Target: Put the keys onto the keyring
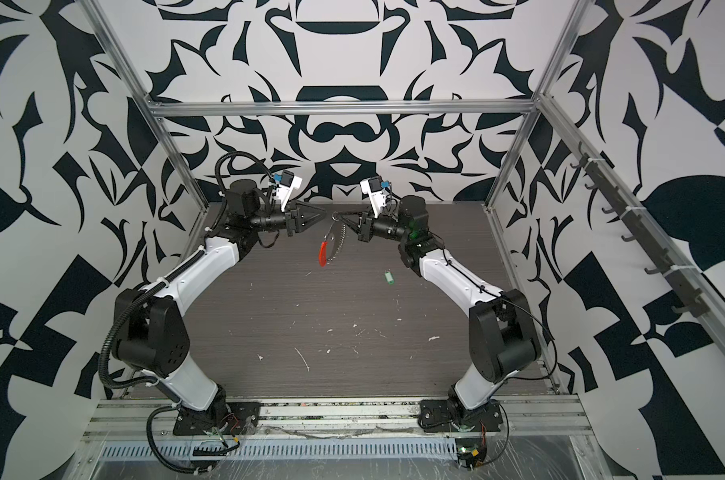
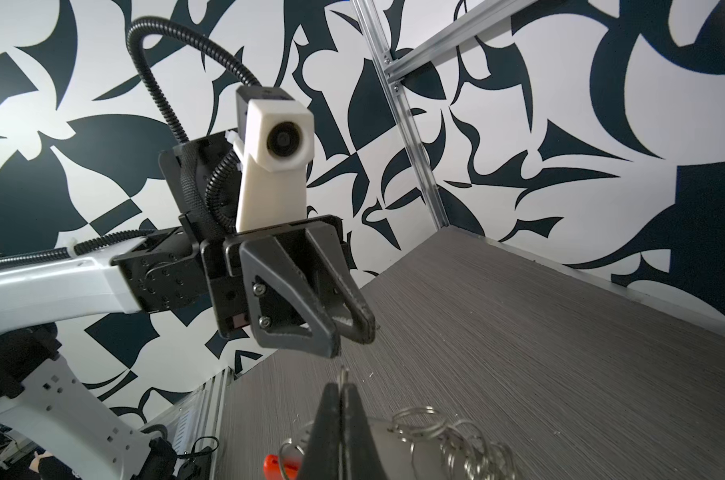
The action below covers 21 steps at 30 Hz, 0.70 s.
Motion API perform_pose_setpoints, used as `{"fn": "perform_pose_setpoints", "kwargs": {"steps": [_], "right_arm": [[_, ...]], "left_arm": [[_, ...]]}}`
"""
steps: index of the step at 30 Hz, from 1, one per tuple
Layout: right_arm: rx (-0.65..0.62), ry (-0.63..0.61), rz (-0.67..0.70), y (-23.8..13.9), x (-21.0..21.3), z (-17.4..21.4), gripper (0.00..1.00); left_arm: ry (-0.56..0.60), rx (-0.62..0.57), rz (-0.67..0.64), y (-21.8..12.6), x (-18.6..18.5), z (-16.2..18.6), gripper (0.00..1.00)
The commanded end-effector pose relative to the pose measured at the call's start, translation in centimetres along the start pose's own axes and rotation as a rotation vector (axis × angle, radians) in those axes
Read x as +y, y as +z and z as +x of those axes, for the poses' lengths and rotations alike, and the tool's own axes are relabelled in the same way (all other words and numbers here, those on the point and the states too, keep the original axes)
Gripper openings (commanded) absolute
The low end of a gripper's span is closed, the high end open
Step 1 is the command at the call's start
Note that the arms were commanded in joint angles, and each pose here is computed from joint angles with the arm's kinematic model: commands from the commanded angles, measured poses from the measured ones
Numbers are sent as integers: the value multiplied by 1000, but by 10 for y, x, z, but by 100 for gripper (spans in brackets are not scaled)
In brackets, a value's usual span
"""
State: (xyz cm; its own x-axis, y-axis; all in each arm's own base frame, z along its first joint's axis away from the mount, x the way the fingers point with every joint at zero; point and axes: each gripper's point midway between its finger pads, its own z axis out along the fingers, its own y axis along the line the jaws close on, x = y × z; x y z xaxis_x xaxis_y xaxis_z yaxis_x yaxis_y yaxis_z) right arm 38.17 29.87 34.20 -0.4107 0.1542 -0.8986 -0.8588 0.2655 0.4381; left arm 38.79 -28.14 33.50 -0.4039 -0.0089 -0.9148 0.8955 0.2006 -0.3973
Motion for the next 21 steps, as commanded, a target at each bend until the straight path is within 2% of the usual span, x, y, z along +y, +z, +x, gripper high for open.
{"fn": "perform_pose_setpoints", "kwargs": {"steps": [1, 10, 21], "right_arm": [[-68, -84, -72, -1, 28, -29, 0], [-77, -80, -68, 2, 27, -30, 0], [-88, -77, -63, 2, 25, -33, 0]], "left_arm": [[-35, -24, 55, 5, -2, -7, 21], [-45, -31, 105, 10, -11, -5, 25], [-52, -36, 96, 5, -14, -4, 31]]}}
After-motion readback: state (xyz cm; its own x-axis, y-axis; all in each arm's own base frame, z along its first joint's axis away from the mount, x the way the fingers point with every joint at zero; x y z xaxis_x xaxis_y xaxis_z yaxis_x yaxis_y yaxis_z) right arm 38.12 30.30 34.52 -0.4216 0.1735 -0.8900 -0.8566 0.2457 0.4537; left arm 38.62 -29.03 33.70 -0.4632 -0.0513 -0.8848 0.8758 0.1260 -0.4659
